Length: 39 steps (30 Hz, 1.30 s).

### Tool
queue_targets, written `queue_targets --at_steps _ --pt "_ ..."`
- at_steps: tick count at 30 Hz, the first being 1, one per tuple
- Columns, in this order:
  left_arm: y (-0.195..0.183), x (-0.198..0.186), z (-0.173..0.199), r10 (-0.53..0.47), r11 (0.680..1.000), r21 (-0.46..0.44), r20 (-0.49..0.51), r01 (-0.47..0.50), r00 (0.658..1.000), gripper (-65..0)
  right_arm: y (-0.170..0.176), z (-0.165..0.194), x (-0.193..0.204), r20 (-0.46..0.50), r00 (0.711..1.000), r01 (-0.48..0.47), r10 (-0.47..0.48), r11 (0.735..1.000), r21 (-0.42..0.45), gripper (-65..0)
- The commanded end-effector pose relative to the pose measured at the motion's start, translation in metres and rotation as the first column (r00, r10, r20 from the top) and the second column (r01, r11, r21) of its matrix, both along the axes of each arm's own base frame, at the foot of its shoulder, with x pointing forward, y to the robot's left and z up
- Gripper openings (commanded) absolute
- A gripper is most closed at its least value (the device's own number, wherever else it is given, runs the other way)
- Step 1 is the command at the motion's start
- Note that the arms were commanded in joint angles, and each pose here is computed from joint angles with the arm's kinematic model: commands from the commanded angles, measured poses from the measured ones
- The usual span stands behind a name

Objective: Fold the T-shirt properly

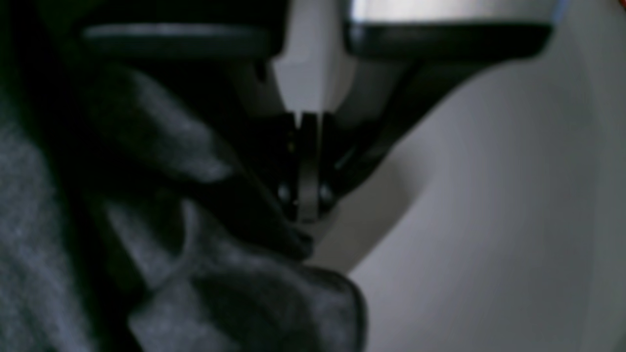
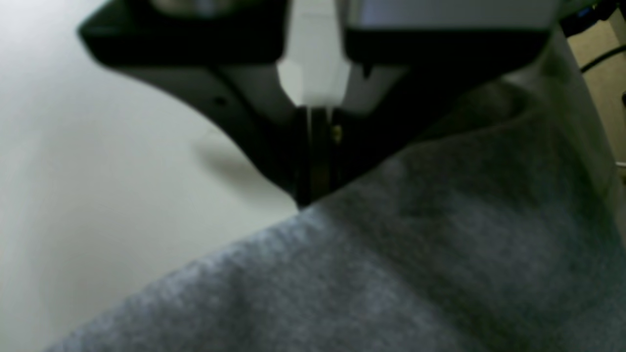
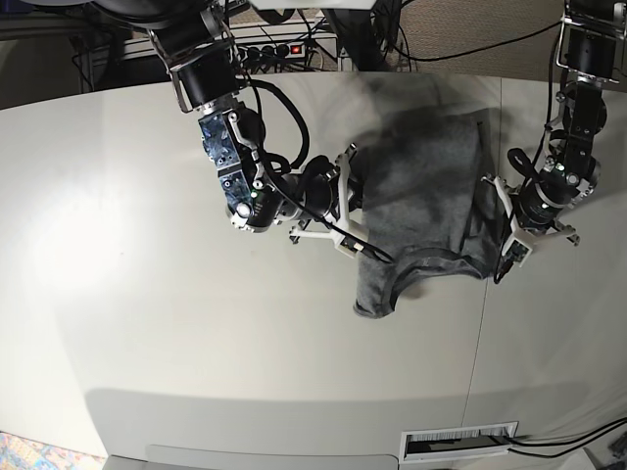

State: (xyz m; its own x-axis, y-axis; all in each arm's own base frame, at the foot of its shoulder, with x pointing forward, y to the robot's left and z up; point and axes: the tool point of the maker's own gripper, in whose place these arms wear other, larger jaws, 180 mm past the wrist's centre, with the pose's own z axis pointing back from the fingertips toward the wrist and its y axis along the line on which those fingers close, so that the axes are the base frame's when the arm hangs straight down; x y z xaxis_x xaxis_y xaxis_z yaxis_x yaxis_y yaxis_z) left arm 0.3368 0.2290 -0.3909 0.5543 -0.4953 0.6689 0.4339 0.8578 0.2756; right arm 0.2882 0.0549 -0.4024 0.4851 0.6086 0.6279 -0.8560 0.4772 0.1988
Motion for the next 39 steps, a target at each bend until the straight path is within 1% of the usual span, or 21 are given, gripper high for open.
queue_targets --at_steps 1,3,6,8,11,13,16,18,20,23,25,28,31,33,35,37,39 --pt "0.003 0.012 0.018 -0.006 1.0 -0.001 0.06 0.006 0.998 -65.0 0.003 0.008 0.006 0.021 1.0 -0.008 0.008 1.0 0.009 -65.0" --pt "0.004 0.014 0.019 -0.006 1.0 0.006 0.064 0.005 0.998 -65.0 0.003 0.008 0.006 0.021 1.0 -0.008 0.008 1.0 0.01 -65.0" --pt "0.01 0.016 0.023 -0.016 0.998 0.06 0.074 0.011 0.997 -65.0 0.002 0.008 0.007 0.024 1.0 -0.007 0.007 1.0 0.009 -65.0" --pt "0.009 0.017 0.031 -0.021 0.997 0.077 0.078 0.015 0.997 -65.0 0.002 0.008 0.007 0.027 1.0 -0.006 0.006 1.0 0.006 -65.0" --pt "0.001 0.017 0.048 -0.006 0.997 0.075 0.082 0.0 0.997 -65.0 0.002 0.008 0.008 0.027 1.0 -0.006 0.006 1.0 0.005 -65.0" --pt "-0.007 0.014 0.061 -0.003 0.998 0.055 0.08 -0.001 0.997 -65.0 -0.001 0.007 0.008 0.029 1.0 -0.007 0.007 1.0 -0.011 -65.0" --pt "-0.032 0.005 0.081 -0.035 0.999 -0.024 0.065 0.037 0.997 -65.0 -0.014 0.0 0.015 0.074 0.997 0.002 0.006 0.995 -0.103 -65.0" --pt "-0.052 -0.004 0.091 -0.073 0.993 -0.082 0.065 0.079 0.995 -65.0 -0.027 0.004 0.026 0.123 0.992 0.033 -0.015 0.989 -0.146 -65.0" --pt "-0.064 -0.016 0.092 -0.103 0.988 -0.115 0.052 0.108 0.993 -65.0 -0.037 0.017 0.04 0.177 0.983 0.081 -0.056 0.987 -0.139 -65.0" --pt "-0.076 -0.036 0.079 -0.128 0.976 -0.176 -0.003 0.126 0.992 -65.0 -0.06 0.04 0.06 0.239 0.959 0.18 -0.151 0.978 -0.106 -65.0" --pt "-0.086 -0.05 0.07 -0.154 0.964 -0.226 -0.042 0.14 0.987 -65.0 -0.083 0.053 0.073 0.276 0.934 0.262 -0.228 0.961 -0.093 -65.0" --pt "-0.101 -0.068 0.061 -0.186 0.94 -0.305 -0.088 0.151 0.979 -65.0 -0.116 0.068 0.087 0.306 0.89 0.371 -0.338 0.927 -0.055 -65.0" --pt "-0.118 -0.08 0.056 -0.2 0.912 -0.385 -0.108 0.145 0.974 -65.0 -0.14 0.075 0.09 0.289 0.862 0.439 -0.417 0.898 -0.013 -65.0" --pt "-0.13 -0.085 0.054 -0.212 0.895 -0.42 -0.109 0.148 0.971 -65.0 -0.153 0.075 0.09 0.277 0.853 0.464 -0.443 0.886 -0.014 -65.0" --pt "-0.139 -0.088 0.053 -0.212 0.883 -0.447 -0.108 0.143 0.971 -65.0 -0.163 0.075 0.089 0.272 0.849 0.476 -0.452 0.879 -0.023 -65.0" --pt "-0.142 -0.088 0.049 -0.208 0.885 -0.443 -0.104 0.142 0.973 -65.0 -0.17 0.074 0.088 0.273 0.85 0.478 -0.45 0.877 -0.043 -65.0" --pt "-0.138 -0.087 0.04 -0.192 0.9 -0.415 -0.098 0.135 0.977 -65.0 -0.173 0.073 0.087 0.271 0.852 0.479 -0.449 0.876 -0.055 -65.0"
